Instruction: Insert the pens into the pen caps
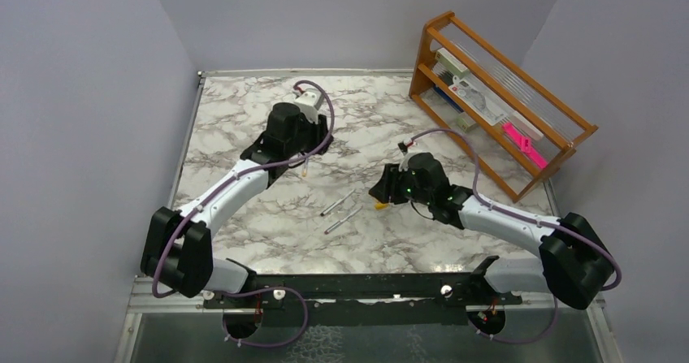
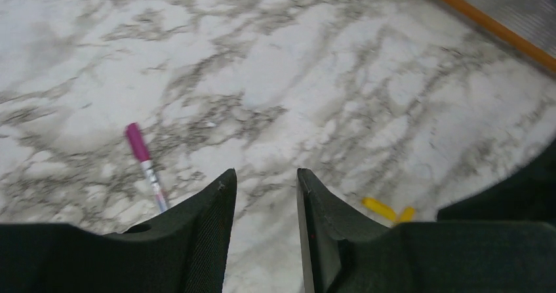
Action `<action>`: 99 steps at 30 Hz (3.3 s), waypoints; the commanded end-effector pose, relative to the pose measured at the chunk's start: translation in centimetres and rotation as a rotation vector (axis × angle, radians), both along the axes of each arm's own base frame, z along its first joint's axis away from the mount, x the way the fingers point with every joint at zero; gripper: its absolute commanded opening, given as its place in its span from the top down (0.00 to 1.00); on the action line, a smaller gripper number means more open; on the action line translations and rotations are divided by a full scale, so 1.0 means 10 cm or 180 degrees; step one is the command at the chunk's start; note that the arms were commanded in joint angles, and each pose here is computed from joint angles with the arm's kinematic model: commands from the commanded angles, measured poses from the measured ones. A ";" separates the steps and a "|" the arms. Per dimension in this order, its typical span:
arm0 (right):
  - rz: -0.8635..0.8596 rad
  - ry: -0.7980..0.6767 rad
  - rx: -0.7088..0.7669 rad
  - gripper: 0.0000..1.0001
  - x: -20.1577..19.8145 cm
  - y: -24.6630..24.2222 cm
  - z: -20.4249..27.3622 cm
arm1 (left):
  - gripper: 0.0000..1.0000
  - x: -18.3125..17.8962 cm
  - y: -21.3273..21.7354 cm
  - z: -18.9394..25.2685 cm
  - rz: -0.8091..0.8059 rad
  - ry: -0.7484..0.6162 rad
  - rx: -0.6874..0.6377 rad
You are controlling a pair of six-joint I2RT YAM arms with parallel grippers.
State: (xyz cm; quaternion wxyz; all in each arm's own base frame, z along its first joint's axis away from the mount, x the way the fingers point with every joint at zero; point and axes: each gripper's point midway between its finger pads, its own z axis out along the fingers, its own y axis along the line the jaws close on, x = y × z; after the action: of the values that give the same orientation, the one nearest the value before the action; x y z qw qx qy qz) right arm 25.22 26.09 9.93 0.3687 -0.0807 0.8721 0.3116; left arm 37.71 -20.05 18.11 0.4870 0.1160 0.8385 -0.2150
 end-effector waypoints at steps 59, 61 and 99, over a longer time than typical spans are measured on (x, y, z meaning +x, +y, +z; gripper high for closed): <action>-0.1154 -0.0354 0.0947 0.62 0.22 -0.80 0.99 | 1.00 -1.82 -1.10 -0.94 -0.2305 0.0780 0.1129; -0.1235 -0.0624 0.1156 0.61 0.17 -0.88 1.14 | 1.00 -1.77 -1.14 -0.78 -0.2274 0.0562 0.1025; -0.0091 -0.0988 0.1165 0.94 -0.10 -0.50 1.25 | 1.00 -1.63 -1.90 0.44 -0.2641 -0.0641 -0.0259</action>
State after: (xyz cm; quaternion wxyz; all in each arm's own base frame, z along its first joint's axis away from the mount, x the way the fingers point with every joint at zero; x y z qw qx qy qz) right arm 23.92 21.57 21.90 0.4954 -0.0511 0.7383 0.4549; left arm 21.72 -38.08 21.04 0.4333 0.4275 0.6868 -0.3971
